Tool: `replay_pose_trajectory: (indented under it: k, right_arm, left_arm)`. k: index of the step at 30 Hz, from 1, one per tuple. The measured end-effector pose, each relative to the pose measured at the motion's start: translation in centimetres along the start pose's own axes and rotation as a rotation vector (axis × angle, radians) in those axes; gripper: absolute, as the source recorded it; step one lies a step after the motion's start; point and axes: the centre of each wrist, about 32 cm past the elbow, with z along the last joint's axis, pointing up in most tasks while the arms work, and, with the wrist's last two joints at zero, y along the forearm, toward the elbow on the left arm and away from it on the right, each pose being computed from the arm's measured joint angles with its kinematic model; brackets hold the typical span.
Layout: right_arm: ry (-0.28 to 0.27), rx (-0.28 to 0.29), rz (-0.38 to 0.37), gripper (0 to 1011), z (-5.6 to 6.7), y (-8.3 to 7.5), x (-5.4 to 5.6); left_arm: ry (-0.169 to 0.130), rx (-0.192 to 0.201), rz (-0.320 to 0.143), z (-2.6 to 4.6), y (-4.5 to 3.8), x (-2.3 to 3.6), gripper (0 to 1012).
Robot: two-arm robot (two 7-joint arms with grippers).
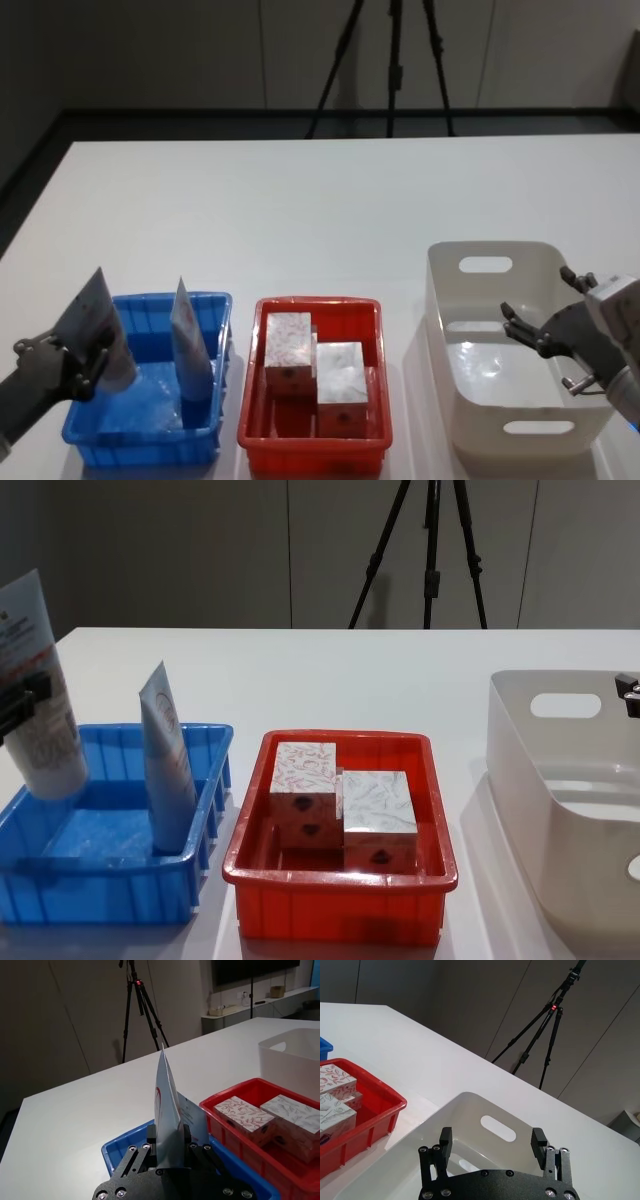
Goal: Bimanual collaborative sorting of washing and personal care products
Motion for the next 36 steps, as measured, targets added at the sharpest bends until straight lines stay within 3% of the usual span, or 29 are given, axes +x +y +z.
replay_pose_trajectory:
  k: [4,11,21,36]
  right_arm:
    - [0.0,0.0,0.0,1001,0.0,0.0,0.0]
    - [0.0,0.0,0.0,1001,0.0,0.0,0.0]
    - [0.0,0.0,0.0,1001,0.0,0.0,0.0]
    - [0.0,0.0,0.0,1001,0.0,0.0,0.0]
  left_arm:
    - [-0.01,-0.016,-0.057,0.01,0.42,-0.08,262]
    - [-0.033,-0.021,-0.132,0.11,0.31,-0.58,262]
    - [-0.046,-0.067,-0.265,0.61,-0.62,-1.44,262]
    - [-0.032,-0.126,-0.393,1.33,-1.74,-2.32,262]
